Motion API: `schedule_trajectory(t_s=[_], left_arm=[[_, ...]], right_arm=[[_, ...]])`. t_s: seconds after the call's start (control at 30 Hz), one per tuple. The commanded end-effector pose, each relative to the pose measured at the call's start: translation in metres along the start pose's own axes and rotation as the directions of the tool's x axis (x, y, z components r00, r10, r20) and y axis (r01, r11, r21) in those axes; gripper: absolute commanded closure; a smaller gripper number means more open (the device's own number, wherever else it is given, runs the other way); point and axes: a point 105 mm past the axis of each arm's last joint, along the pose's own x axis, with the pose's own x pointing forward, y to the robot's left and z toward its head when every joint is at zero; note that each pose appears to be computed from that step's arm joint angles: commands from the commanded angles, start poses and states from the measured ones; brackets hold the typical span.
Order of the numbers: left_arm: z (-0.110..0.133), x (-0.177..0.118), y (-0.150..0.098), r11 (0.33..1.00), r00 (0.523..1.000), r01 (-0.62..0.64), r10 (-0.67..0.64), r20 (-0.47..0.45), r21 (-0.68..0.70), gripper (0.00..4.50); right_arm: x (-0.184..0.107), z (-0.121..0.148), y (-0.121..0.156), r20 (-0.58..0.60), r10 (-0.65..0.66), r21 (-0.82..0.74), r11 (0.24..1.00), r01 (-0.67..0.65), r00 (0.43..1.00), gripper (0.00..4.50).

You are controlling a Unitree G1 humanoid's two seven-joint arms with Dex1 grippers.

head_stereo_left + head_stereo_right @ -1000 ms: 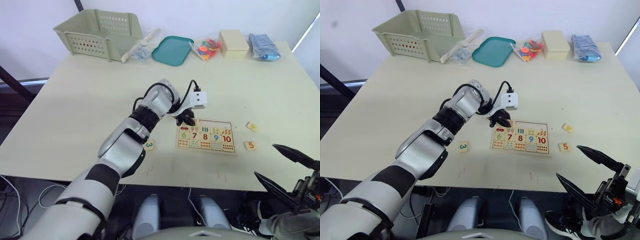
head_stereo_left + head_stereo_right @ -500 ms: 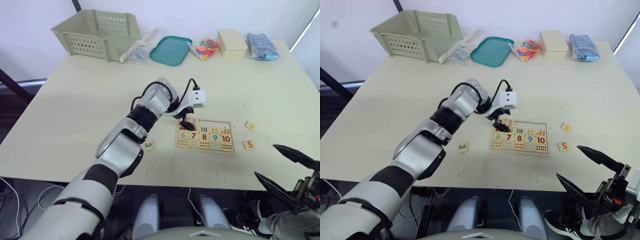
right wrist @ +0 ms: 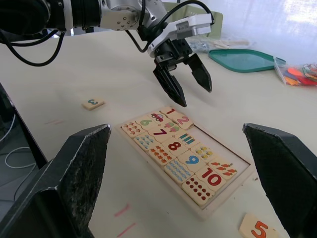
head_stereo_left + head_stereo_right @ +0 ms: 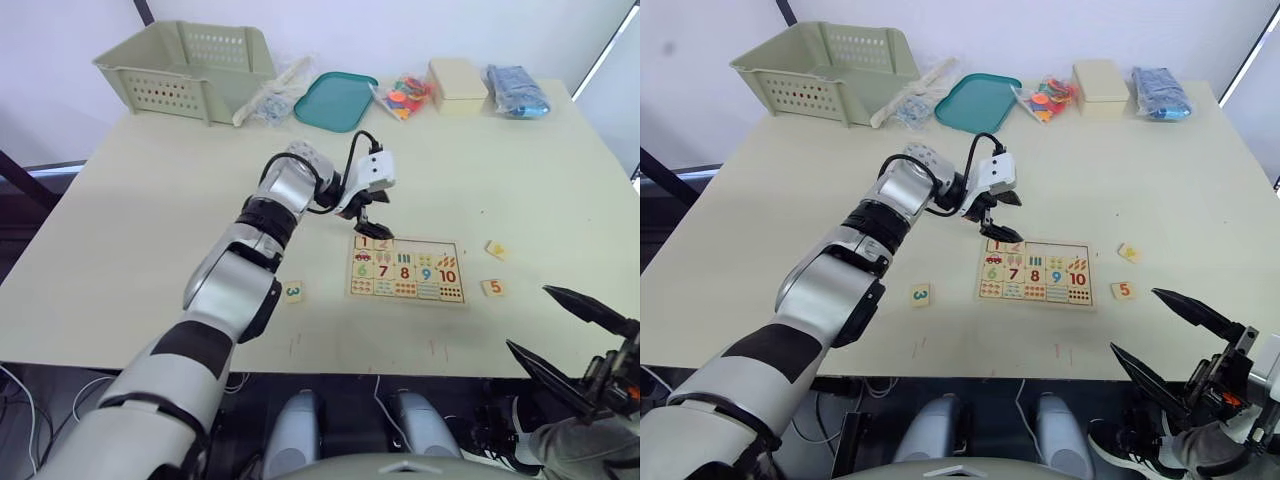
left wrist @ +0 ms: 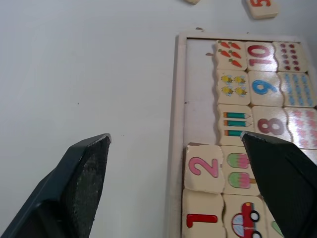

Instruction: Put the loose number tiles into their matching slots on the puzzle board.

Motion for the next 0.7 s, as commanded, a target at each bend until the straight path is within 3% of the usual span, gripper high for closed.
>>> schedule_trajectory(t_s=[0.03, 0.2, 0.27, 0.7], left_arm=[[0.007, -0.005, 0.006, 0.998, 1.000, -0.030, 0.029, 0.010, 0.058, 1.74], [0.003, -0.007, 0.007, 0.997, 0.999, -0.036, 0.037, -0.004, 0.071, 3.88], [0.001, -0.008, 0.007, 0.997, 0.999, -0.030, 0.031, -0.010, 0.073, 4.41], [-0.014, -0.011, 0.003, 0.996, 0.998, 0.001, 0.005, -0.069, 0.086, 4.47]], right_arm=[[0.000, 0.005, 0.000, 0.015, 0.000, -0.023, 1.000, 0.001, 1.000, 0.00], [0.000, 0.005, 0.001, 0.015, -0.004, -0.023, 1.000, 0.004, 1.000, 0.00], [0.000, 0.005, 0.001, 0.015, -0.004, -0.023, 1.000, 0.004, 1.000, 0.00], [0.000, 0.004, 0.002, 0.014, -0.003, -0.021, 1.000, 0.004, 1.000, 0.00]])
